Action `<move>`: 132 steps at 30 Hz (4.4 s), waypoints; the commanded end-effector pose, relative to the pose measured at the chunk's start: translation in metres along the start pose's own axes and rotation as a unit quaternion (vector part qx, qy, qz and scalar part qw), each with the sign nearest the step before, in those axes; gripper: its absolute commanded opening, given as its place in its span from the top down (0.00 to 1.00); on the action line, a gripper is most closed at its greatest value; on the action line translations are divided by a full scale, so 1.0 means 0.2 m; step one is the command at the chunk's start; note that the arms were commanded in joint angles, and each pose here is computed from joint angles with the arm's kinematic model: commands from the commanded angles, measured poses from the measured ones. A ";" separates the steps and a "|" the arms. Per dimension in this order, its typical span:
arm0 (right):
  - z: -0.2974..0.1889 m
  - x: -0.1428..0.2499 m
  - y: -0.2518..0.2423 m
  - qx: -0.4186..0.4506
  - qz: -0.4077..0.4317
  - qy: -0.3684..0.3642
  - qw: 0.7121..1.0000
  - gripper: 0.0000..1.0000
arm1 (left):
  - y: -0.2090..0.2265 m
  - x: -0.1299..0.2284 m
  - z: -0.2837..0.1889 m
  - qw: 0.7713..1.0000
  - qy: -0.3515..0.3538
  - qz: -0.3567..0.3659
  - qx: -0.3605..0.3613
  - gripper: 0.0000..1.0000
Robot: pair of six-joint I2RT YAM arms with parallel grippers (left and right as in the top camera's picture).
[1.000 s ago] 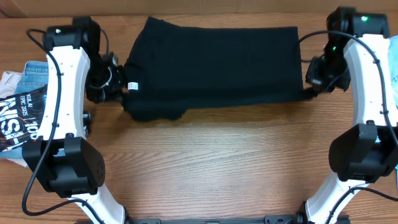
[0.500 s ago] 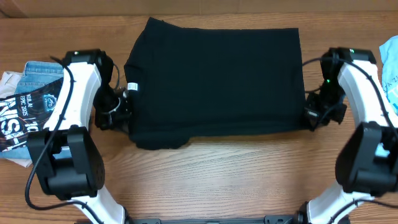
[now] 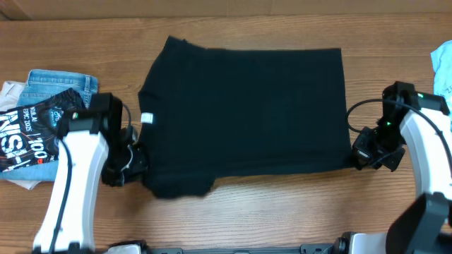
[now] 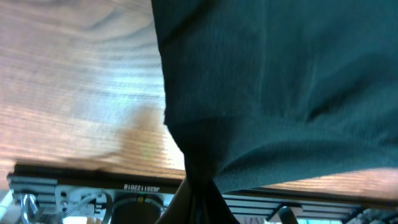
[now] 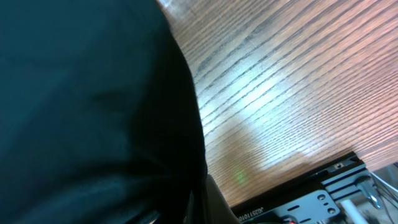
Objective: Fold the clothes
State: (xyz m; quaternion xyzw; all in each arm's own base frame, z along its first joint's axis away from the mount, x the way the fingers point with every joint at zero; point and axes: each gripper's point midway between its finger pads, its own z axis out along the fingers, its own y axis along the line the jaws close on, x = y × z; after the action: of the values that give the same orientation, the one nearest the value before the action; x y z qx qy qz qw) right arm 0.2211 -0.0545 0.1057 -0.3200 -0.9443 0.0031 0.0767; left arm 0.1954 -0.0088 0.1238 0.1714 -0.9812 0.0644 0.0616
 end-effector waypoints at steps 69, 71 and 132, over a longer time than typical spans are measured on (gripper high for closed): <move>0.22 -0.51 0.31 -0.090 -0.024 -0.105 0.990 0.46 | -0.25 -0.82 0.29 0.979 -0.185 -0.046 0.075 0.60; 0.25 -0.50 0.30 -0.086 -0.023 -0.096 0.991 0.44 | -0.24 -0.81 0.31 0.980 -0.180 -0.047 0.071 0.59; 0.48 -0.36 0.17 -0.122 0.005 -0.032 0.992 0.96 | -0.09 -0.63 0.51 0.991 -0.119 -0.061 0.007 0.70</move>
State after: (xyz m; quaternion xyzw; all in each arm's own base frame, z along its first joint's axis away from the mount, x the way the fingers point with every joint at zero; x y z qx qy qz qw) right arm 0.2934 -0.0672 0.0019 -0.3320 -0.9367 -0.1109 -0.0062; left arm 0.3167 -0.0008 0.0164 0.2392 -0.9670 0.0584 -0.0657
